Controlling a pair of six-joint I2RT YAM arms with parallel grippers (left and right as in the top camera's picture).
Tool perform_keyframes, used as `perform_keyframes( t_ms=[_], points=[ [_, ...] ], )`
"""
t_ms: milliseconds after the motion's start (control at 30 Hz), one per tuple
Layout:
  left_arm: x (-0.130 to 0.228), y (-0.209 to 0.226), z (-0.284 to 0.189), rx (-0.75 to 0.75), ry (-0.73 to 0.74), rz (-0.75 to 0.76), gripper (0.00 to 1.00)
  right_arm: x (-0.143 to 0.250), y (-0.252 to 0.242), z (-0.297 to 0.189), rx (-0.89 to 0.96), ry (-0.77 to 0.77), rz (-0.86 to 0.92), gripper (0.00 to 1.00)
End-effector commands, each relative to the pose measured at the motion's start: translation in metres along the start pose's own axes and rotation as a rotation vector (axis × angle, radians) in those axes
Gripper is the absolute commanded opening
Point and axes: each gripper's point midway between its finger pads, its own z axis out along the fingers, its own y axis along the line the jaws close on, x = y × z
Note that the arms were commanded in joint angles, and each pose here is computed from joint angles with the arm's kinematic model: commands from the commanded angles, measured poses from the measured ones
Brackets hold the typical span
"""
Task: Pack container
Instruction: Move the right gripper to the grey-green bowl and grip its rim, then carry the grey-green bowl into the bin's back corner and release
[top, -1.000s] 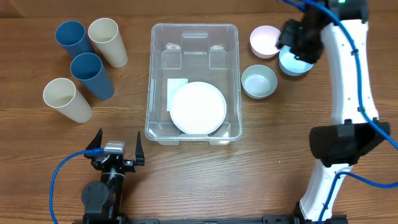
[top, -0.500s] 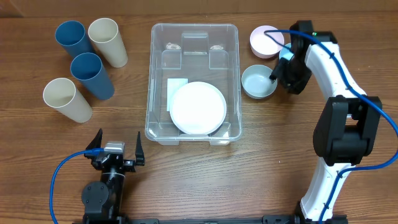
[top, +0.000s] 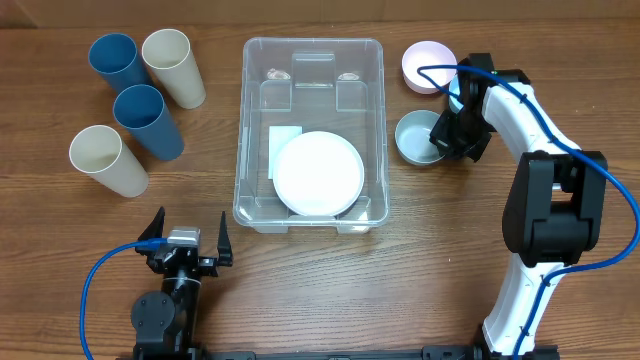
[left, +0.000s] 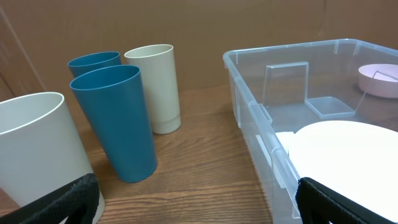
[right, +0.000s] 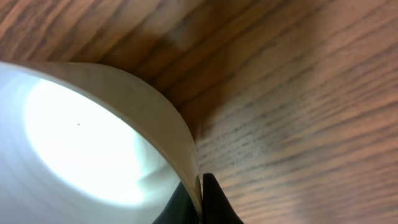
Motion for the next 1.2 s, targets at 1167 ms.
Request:
perform_keyframes(
  t_ms=[1167],
  points=[
    [0.0, 0.002, 0.0, -0.009, -0.004, 0.026, 1.0, 0.041, 0.208, -0.164, -0.116, -0.721, -0.41, 0.04]
  ],
)
